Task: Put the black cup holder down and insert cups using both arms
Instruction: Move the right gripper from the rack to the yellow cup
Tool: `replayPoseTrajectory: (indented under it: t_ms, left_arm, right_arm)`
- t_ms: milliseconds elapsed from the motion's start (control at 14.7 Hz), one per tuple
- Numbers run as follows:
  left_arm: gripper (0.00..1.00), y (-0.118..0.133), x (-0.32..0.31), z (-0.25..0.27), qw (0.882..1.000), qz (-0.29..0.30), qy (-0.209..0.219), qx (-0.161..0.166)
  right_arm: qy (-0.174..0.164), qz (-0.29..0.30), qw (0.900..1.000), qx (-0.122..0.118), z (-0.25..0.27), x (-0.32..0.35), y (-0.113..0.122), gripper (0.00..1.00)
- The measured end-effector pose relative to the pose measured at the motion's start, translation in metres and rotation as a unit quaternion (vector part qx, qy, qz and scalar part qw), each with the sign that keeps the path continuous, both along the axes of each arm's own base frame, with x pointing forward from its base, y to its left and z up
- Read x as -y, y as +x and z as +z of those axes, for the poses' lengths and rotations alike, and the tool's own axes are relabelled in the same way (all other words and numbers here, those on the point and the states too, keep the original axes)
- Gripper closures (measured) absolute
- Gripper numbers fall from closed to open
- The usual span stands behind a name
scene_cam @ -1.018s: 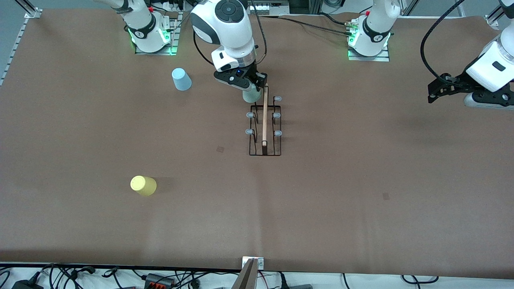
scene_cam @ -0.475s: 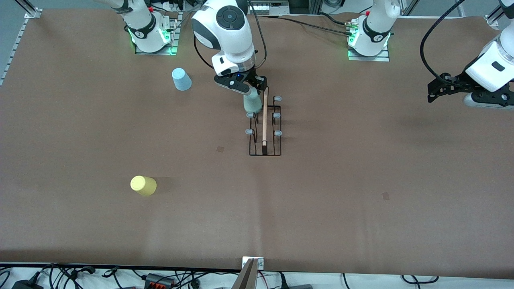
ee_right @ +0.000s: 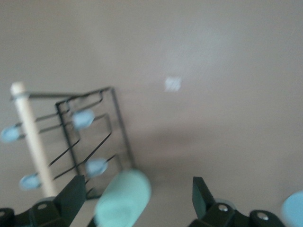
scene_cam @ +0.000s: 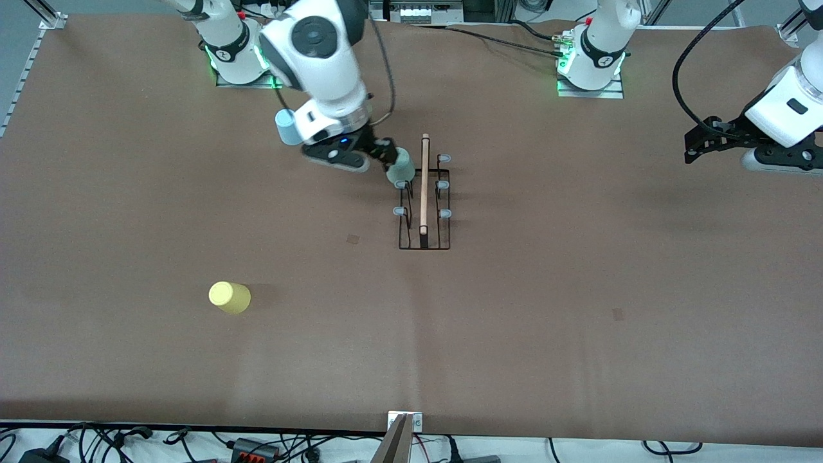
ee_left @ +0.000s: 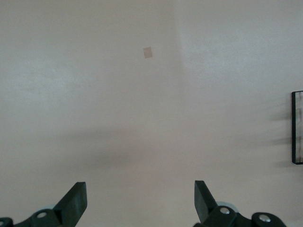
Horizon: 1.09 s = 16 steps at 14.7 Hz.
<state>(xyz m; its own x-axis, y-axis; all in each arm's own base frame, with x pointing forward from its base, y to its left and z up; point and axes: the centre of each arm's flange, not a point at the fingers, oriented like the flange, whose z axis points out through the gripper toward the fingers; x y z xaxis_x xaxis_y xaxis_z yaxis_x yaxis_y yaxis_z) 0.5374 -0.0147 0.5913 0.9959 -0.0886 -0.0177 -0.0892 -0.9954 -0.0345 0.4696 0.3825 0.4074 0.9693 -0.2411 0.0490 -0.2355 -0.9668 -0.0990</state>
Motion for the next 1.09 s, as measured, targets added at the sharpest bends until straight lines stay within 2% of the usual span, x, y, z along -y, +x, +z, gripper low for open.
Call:
replayPoseTrajectory:
  t_ms: [271, 407, 814, 1086]
  left_arm:
    - [0.0, 0.0, 0.0, 0.0, 1.0, 0.0, 0.0, 0.0]
    - [0.0, 0.0, 0.0, 0.0, 1.0, 0.0, 0.0, 0.0]
    - [0.0, 0.0, 0.0, 0.0, 1.0, -0.001, 0.0, 0.0]
    - [0.0, -0.002, 0.0, -0.002, 1.0, 0.0, 0.0, -0.009]
  right_arm:
    - [-0.026, 0.106, 0.994, 0.005, -0.007, 0.142, 0.082, 0.0]
    - [-0.032, 0.159, 0.987, 0.004, -0.023, 0.206, 0.109, 0.0]
    - [-0.055, 0.278, 0.957, 0.058, -0.077, 0.294, 0.154, 0.0]
    - [-0.065, 0.306, 0.947, 0.067, -0.123, 0.325, 0.188, 0.0]
